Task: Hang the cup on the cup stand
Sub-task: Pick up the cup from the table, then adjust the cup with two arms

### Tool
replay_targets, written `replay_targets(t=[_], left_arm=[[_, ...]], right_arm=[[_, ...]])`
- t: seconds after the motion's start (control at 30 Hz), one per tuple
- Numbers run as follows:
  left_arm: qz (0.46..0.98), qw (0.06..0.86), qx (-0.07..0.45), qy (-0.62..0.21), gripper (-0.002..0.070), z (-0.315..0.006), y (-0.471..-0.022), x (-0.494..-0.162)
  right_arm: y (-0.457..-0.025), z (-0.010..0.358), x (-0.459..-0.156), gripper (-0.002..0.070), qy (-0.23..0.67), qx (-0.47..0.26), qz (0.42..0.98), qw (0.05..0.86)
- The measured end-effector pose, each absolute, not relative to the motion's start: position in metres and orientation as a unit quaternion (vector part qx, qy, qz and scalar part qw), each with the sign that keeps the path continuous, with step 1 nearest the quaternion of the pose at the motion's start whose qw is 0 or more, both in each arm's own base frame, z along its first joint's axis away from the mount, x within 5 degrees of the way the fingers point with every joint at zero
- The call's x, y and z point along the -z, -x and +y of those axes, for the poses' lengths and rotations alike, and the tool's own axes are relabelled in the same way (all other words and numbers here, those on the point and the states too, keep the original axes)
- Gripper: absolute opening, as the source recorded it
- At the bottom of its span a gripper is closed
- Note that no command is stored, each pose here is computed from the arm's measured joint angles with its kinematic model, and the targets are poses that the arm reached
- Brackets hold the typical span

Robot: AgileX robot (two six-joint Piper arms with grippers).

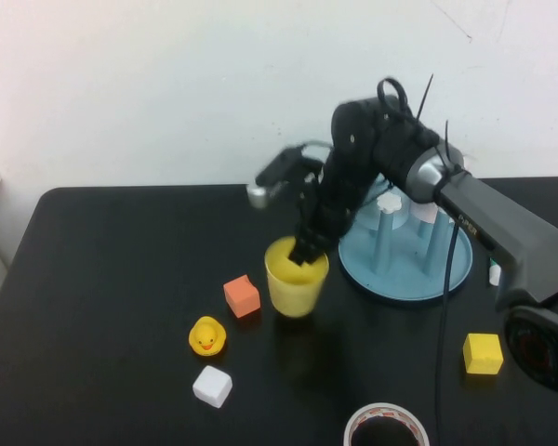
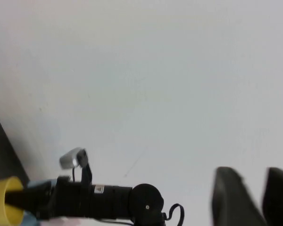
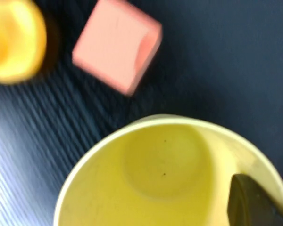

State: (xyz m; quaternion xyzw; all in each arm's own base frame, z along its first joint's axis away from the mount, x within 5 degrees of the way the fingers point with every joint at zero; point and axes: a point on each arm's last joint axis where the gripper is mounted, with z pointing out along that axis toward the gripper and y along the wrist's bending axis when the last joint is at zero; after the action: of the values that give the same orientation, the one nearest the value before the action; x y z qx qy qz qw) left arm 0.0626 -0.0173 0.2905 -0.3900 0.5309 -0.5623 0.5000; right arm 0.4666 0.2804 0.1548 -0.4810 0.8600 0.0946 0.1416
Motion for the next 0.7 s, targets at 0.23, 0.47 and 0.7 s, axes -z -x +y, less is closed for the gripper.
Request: replay_targets(t=[0.23, 0.47, 0.7], left_arm=[[0.471, 0.421, 0.639, 0.439, 0.0617, -0.020, -0.061, -0.294], [0.454, 0.394, 0.662, 0.448, 0.0680, -0.021, -0.061, -0.296], [0.447, 0.376, 0.673, 0.454, 0.0679, -0.022, -0.061, -0.296]], right_arm=[[-0.443, 0.321, -0.242, 0.0021, 0.497, -0.112, 0.818, 0.267], [-0.384, 0.364, -0.339, 0.0020, 0.523, -0.182, 0.734, 0.394], [-0.346, 0.390, -0.359, 0.0020, 0.539, -0.323, 0.680, 0.378]])
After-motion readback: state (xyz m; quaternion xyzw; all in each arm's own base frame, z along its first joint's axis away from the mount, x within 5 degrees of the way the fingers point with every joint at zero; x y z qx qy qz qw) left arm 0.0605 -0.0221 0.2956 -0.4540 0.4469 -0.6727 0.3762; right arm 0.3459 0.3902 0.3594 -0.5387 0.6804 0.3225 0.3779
